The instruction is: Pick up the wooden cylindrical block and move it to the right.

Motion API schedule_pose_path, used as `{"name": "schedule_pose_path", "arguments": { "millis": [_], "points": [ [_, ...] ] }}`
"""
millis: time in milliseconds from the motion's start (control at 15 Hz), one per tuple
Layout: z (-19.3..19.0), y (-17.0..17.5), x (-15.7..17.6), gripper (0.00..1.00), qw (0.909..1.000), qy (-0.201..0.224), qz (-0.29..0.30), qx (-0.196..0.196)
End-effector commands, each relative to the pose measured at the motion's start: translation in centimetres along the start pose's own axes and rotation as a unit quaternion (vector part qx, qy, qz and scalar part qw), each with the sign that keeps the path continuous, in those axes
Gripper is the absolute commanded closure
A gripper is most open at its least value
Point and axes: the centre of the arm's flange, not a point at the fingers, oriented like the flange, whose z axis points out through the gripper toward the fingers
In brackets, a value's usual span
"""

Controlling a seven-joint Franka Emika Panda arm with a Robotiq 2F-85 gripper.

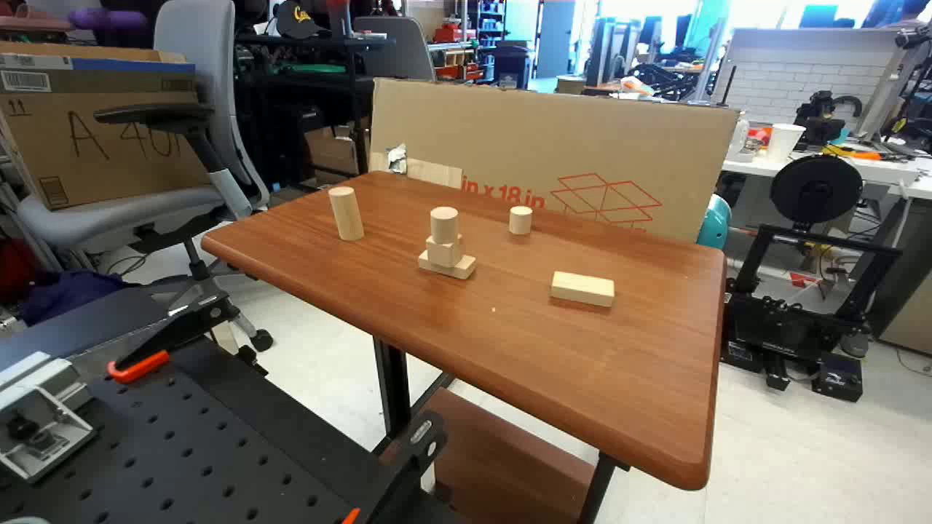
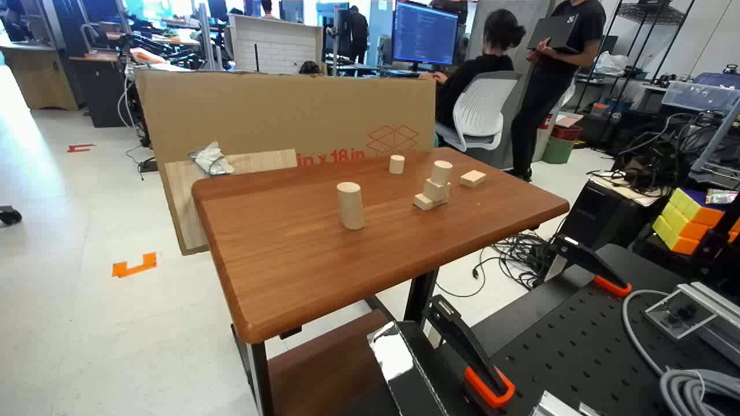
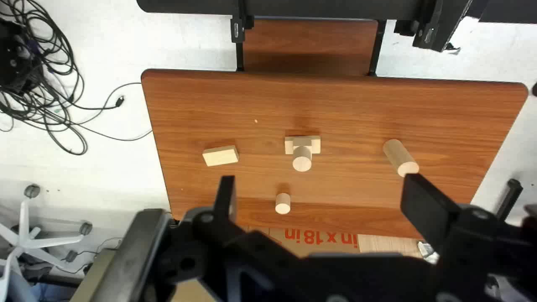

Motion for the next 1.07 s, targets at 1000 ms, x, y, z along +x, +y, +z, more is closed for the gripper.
{"name": "schedule_pose_path", "arguments": {
  "millis": [1000],
  "points": [
    [2.2,0.0,2.9,0.00,0.9995,-0.031,0.007,0.000]
  ]
}}
